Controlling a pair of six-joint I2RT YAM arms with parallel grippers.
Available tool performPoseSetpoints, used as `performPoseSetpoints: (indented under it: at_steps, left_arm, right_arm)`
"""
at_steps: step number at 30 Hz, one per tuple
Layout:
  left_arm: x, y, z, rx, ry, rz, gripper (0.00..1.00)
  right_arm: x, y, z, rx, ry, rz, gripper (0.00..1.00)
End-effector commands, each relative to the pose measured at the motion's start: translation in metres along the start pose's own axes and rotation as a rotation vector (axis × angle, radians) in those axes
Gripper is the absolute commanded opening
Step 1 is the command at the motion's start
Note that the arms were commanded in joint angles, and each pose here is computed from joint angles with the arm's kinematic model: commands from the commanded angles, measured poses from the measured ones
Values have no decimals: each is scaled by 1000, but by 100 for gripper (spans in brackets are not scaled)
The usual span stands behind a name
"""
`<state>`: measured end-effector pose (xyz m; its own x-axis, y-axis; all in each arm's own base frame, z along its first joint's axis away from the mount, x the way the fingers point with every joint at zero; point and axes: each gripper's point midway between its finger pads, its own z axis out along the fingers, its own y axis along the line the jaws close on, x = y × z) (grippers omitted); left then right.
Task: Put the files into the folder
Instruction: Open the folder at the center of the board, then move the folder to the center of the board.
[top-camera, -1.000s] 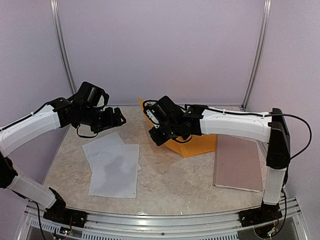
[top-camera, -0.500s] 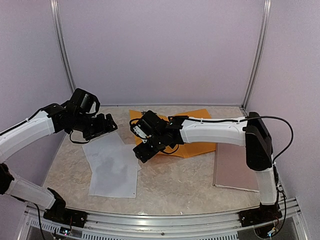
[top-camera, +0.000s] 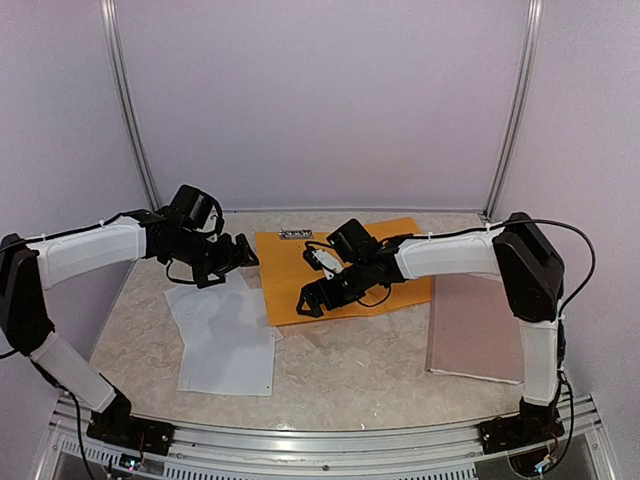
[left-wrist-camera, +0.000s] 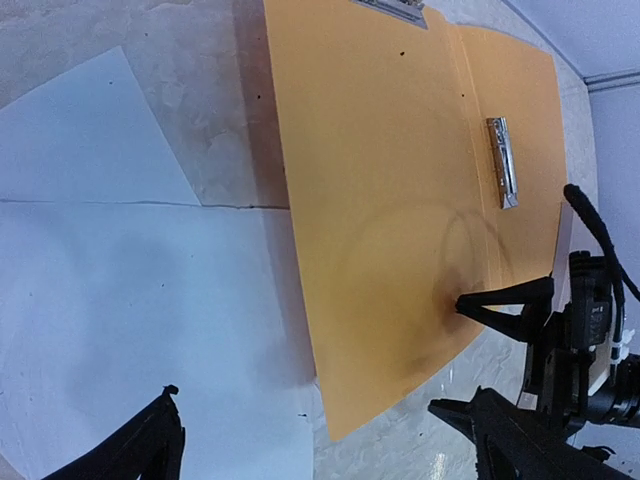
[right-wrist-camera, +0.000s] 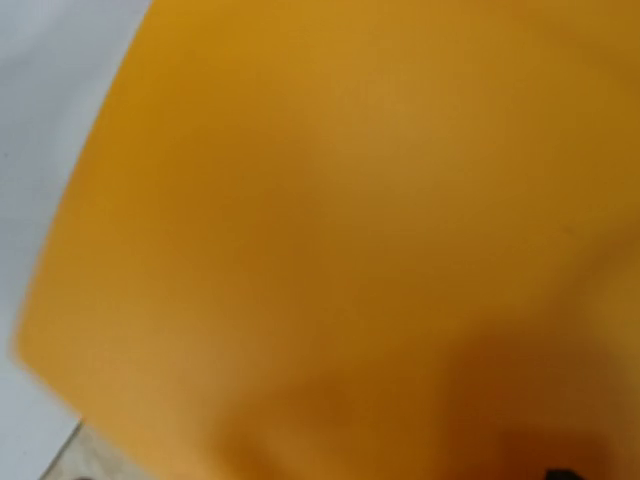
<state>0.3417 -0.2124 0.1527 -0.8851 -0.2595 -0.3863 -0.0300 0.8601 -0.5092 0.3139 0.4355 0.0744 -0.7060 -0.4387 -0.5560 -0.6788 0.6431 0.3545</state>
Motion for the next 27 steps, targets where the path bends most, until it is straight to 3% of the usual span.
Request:
performPoseSetpoints:
  at_steps: [1,8,17,27]
  left_arm:
    - [-17,-18,34,81,33,-39,99]
    - [-28,-2,94,54,103,-81,98]
    - [-45,17,129,107,130,-128,88]
    - [-43,11,143,169,153,-141,88]
  right_arm:
    - [-10,24,-8,-196,-73,44,97]
    - [-3,1,-9,-172,-91,102,97]
    - [-10,-19,-35,-108,-142,113,96]
    - [-45,-107,-65,191,-206,103,93]
